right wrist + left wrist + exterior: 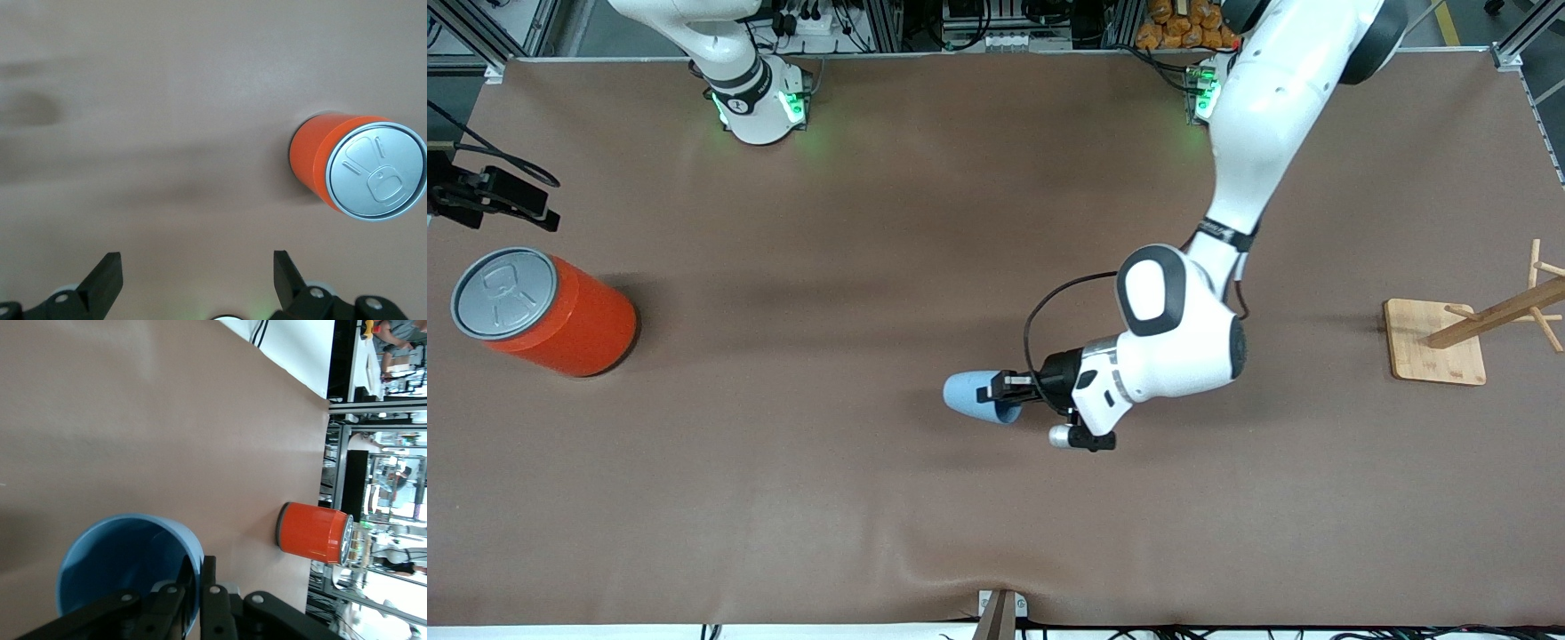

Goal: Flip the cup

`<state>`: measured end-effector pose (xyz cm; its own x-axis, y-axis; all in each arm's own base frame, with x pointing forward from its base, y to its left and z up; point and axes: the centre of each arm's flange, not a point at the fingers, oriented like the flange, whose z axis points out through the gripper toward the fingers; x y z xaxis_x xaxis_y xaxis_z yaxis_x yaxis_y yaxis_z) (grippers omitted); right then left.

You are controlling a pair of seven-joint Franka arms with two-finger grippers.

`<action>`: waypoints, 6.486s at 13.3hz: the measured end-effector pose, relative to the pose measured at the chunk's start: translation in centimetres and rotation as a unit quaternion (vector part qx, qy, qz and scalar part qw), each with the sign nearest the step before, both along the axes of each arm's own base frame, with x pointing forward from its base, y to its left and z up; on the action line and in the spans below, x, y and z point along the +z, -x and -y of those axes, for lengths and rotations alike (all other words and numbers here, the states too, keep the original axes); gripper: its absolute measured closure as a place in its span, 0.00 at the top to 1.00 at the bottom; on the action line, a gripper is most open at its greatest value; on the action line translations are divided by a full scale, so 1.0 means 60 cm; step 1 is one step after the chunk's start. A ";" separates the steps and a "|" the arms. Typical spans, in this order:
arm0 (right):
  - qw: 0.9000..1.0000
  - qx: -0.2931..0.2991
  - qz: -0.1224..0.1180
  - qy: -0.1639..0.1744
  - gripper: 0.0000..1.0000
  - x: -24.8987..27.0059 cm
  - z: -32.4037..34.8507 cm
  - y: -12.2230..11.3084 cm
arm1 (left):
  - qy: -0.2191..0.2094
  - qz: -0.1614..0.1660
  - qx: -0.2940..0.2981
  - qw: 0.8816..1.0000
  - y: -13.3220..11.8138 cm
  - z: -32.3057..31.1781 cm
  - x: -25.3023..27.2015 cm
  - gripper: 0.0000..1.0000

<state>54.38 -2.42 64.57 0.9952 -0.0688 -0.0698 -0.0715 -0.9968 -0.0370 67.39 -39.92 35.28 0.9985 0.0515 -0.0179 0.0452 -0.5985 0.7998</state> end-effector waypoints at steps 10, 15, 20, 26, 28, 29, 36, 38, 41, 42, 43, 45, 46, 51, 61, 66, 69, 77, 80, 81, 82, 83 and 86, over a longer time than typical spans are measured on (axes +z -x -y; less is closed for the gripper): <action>1.000 0.003 0.000 0.000 1.00 0.000 -0.005 -0.001 | -0.274 0.048 -0.062 0.959 0.088 -0.230 0.065 0.07; 1.000 0.003 0.000 0.000 1.00 0.000 -0.004 -0.001 | -0.426 0.086 -0.072 0.898 0.118 -0.348 -0.002 0.07; 1.000 0.002 0.000 0.000 1.00 0.000 -0.003 -0.001 | -0.450 0.104 -0.051 0.885 0.163 -0.419 -0.069 0.07; 1.000 0.002 0.000 0.000 1.00 0.000 -0.003 -0.001 | -0.441 0.116 -0.038 0.889 0.214 -0.445 -0.145 0.07; 1.000 0.002 0.000 0.000 1.00 0.000 -0.004 -0.001 | -0.441 0.115 -0.036 0.889 0.214 -0.449 -0.145 0.07; 1.000 0.002 0.000 0.000 1.00 0.000 -0.004 -0.001 | -0.441 0.115 -0.035 0.889 0.213 -0.452 -0.145 0.07; 1.000 0.002 0.000 0.000 1.00 0.000 -0.004 -0.001 | -0.449 0.107 -0.038 0.886 0.213 -0.465 -0.148 0.23; 1.000 0.002 0.000 0.000 1.00 0.000 -0.004 -0.001 | -0.448 0.103 -0.026 0.888 0.211 -0.466 -0.146 0.44; 1.000 0.002 0.000 0.000 1.00 0.000 -0.004 -0.001 | -0.453 0.090 -0.022 0.887 0.198 -0.465 -0.124 0.75; 1.000 0.003 0.000 0.000 1.00 0.000 -0.004 -0.001 | -0.457 0.083 -0.023 0.885 0.189 -0.465 -0.104 0.87; 1.000 0.003 0.000 0.000 1.00 0.000 -0.004 -0.001 | -0.462 0.077 -0.024 0.883 0.179 -0.465 -0.075 0.98; 1.000 0.003 0.000 0.000 1.00 0.000 -0.004 -0.001 | -0.473 0.062 -0.028 0.879 0.161 -0.460 0.002 1.00; 1.000 0.003 0.000 0.000 1.00 0.000 -0.004 -0.001 | -0.477 0.055 -0.029 0.877 0.152 -0.456 0.046 1.00; 1.000 0.003 0.000 0.000 1.00 0.000 -0.004 -0.001 | -0.481 0.061 -0.013 0.874 0.117 -0.458 0.173 1.00; 1.000 0.003 0.000 0.000 1.00 0.000 -0.005 -0.001 | -0.494 0.051 -0.025 0.868 0.133 -0.519 0.302 1.00; 1.000 0.004 0.000 0.000 1.00 0.000 -0.005 -0.001 | -0.477 0.034 -0.035 0.878 0.224 -0.612 0.432 1.00; 1.000 0.004 0.000 0.000 1.00 0.000 -0.005 -0.001 | -0.476 0.043 -0.029 0.878 0.240 -0.622 0.462 1.00; 1.000 0.004 0.000 0.000 1.00 0.000 -0.005 -0.001 | -0.475 0.057 -0.041 0.877 0.241 -0.705 0.496 1.00; 1.000 0.004 0.000 0.000 1.00 0.000 -0.005 -0.001 | -0.472 0.038 -0.044 0.880 0.252 -0.697 0.511 1.00; 1.000 0.004 0.000 0.000 1.00 0.000 -0.005 -0.001 | -0.470 0.028 -0.041 0.881 0.253 -0.688 0.505 1.00; 1.000 0.004 0.000 0.000 1.00 0.000 -0.005 -0.001 | -0.470 0.022 -0.038 0.882 0.251 -0.676 0.501 1.00; 1.000 0.004 0.000 0.000 1.00 0.000 -0.005 -0.001 | -0.470 0.023 -0.041 0.881 0.250 -0.663 0.499 1.00; 1.000 0.004 0.000 0.000 1.00 0.000 -0.005 -0.001 | -0.470 0.026 -0.046 0.881 0.250 -0.653 0.500 1.00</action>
<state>54.46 -2.09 64.55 0.9957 -0.0614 -0.0696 -0.0641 -0.9973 -0.0370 52.39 -0.73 65.28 0.9974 -0.0622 0.0357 -0.0602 -0.9968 -0.0524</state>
